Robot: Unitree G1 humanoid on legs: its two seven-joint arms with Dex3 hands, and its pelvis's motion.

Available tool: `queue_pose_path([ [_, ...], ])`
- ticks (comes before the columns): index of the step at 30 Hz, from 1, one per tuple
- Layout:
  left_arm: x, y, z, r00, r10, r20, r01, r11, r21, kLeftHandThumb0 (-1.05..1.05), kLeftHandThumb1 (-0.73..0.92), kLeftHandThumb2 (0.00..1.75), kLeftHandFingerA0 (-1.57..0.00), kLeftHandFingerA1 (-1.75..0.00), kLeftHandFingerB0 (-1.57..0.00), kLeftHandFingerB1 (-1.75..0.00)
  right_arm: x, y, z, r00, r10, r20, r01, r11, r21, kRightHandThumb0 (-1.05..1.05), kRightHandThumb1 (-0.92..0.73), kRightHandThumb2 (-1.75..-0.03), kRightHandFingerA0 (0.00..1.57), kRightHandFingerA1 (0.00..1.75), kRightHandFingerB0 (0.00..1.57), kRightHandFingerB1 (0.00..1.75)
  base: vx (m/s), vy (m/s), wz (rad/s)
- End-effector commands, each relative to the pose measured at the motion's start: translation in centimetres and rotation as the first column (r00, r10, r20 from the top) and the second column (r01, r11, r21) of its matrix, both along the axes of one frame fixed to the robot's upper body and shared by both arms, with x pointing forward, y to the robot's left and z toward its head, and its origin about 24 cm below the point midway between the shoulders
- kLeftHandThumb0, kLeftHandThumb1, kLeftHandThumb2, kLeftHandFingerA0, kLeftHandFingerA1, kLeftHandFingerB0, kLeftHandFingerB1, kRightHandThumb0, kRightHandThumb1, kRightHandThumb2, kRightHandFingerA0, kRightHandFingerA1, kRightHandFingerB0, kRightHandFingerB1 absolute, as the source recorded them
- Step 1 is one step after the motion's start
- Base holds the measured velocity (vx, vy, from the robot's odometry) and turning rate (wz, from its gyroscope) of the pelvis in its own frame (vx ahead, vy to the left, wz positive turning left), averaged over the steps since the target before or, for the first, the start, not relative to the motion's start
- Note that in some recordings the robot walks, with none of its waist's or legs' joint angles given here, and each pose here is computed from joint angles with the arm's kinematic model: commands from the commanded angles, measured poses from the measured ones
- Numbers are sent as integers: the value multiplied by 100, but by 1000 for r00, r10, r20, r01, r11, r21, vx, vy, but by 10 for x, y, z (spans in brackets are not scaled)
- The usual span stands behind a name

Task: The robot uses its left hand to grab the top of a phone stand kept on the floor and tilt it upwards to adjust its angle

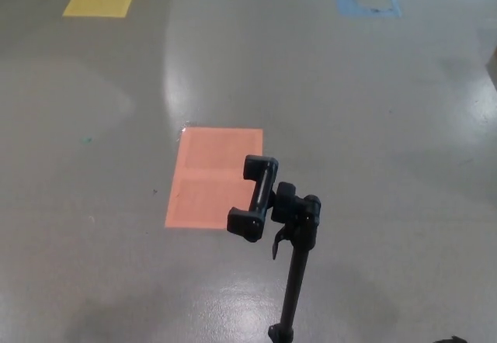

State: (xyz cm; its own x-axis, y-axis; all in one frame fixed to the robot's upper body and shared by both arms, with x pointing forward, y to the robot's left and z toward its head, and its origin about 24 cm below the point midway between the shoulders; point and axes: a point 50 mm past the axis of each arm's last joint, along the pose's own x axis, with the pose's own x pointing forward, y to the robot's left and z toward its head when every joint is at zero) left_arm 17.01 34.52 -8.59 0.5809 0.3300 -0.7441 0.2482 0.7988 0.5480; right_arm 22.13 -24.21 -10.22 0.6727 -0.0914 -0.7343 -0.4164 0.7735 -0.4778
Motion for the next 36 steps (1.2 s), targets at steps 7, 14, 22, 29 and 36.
queue_pose_path([
  [7, 4, 3, 6, 997, -69, 27, 68, 997, 33, -60, 80, 64, -33, -34, -20, -28, 1, -6, 1, 1000, 27, -5, -27, 999, -25, -28, -66, -112, 1, 49, 0, 47, 0, 0, 0],
  [14, 24, -12, 18, 938, -271, 214, 233, 955, 186, -61, 78, 63, -24, -32, -17, -27, 1, -5, 2, 999, 19, 43, -17, 1000, -25, -47, -80, -64, 17, 32, 16, 28, 0, 0, 0],
  [22, 61, -48, 55, 626, -698, 347, 517, 705, 486, -75, 62, 91, -33, -48, -9, -38, 5, -6, 5, 999, 17, 51, -15, 999, -30, -47, -79, -64, 18, 33, 16, 29, 0, 0, 0],
  [29, 88, -78, 102, 285, -903, 322, 593, 430, 680, -81, 63, 96, -27, -47, -2, -22, 9, -7, 7, 999, 21, 44, -20, 999, -33, -28, -66, -112, 1, 48, 0, 47, 0, 0, 0],
  [36, 95, -96, 131, 121, -943, 311, 586, 321, 744, -76, 74, 63, -34, -32, -5, -22, 11, -7, 8, 999, 21, 38, -20, 999, -28, -28, -66, -112, 0, 48, 0, 47, 0, 0, 0],
])
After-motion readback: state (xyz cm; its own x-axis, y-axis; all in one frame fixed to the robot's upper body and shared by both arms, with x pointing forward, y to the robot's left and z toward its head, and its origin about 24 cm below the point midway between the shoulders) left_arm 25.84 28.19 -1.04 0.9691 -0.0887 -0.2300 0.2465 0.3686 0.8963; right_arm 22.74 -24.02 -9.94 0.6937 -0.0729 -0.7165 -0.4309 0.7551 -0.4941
